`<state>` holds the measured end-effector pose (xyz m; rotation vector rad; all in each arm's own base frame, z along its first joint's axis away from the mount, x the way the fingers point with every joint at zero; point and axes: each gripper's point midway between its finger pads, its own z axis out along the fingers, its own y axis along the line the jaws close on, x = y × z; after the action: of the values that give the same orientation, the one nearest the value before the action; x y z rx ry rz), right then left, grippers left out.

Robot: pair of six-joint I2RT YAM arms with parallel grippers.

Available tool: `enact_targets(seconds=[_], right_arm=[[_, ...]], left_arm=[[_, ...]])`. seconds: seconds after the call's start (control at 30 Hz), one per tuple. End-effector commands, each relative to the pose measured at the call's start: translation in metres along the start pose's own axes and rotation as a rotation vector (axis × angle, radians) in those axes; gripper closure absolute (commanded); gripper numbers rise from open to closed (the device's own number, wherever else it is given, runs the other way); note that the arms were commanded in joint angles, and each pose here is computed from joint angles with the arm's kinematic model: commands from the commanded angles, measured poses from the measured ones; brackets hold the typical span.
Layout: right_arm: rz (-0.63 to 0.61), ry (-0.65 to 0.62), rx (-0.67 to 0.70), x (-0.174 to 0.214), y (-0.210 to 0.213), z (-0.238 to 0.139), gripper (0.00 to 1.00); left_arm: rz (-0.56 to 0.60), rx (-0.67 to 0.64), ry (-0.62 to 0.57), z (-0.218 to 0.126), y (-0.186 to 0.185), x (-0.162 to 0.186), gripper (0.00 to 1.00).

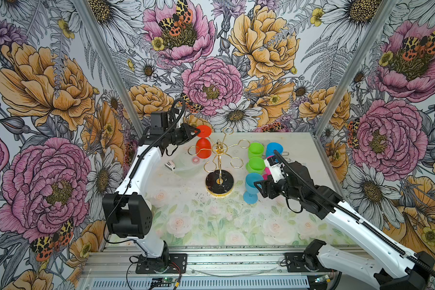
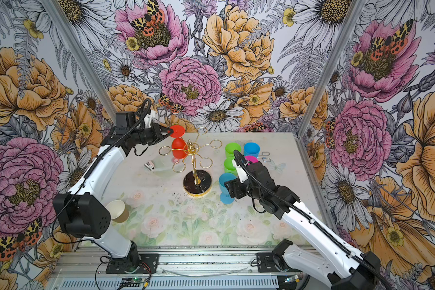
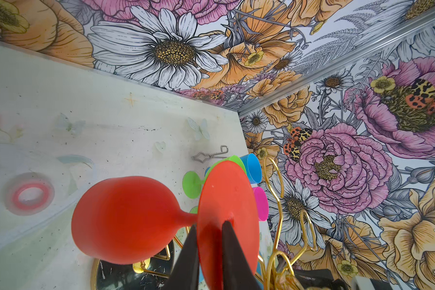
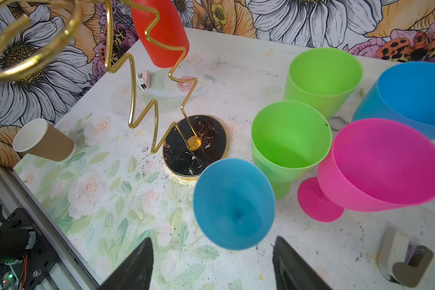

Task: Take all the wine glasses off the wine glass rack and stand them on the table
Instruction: 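Reach the left gripper to the red glass foot on the rack, then close the left gripper on the red glass foot and lift it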

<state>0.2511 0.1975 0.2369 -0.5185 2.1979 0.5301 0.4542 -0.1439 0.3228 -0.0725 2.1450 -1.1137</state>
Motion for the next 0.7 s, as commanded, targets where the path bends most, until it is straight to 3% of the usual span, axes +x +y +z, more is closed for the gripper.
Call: enact_targets(seconds=[0.0,0.67], right_arm=[[0.010,-0.027,-0.005,-0.005,0.002,-0.001,0.24],[0.023,-0.032,-0.003,-0.003,0.001,-0.001,0.24]], left_arm=[[0.008,0.004,-0.009,-0.004,-0.006,-0.003,0.83],[-0.003,0.060,-0.019,-0.026,-0.034,0.003,0.97]])
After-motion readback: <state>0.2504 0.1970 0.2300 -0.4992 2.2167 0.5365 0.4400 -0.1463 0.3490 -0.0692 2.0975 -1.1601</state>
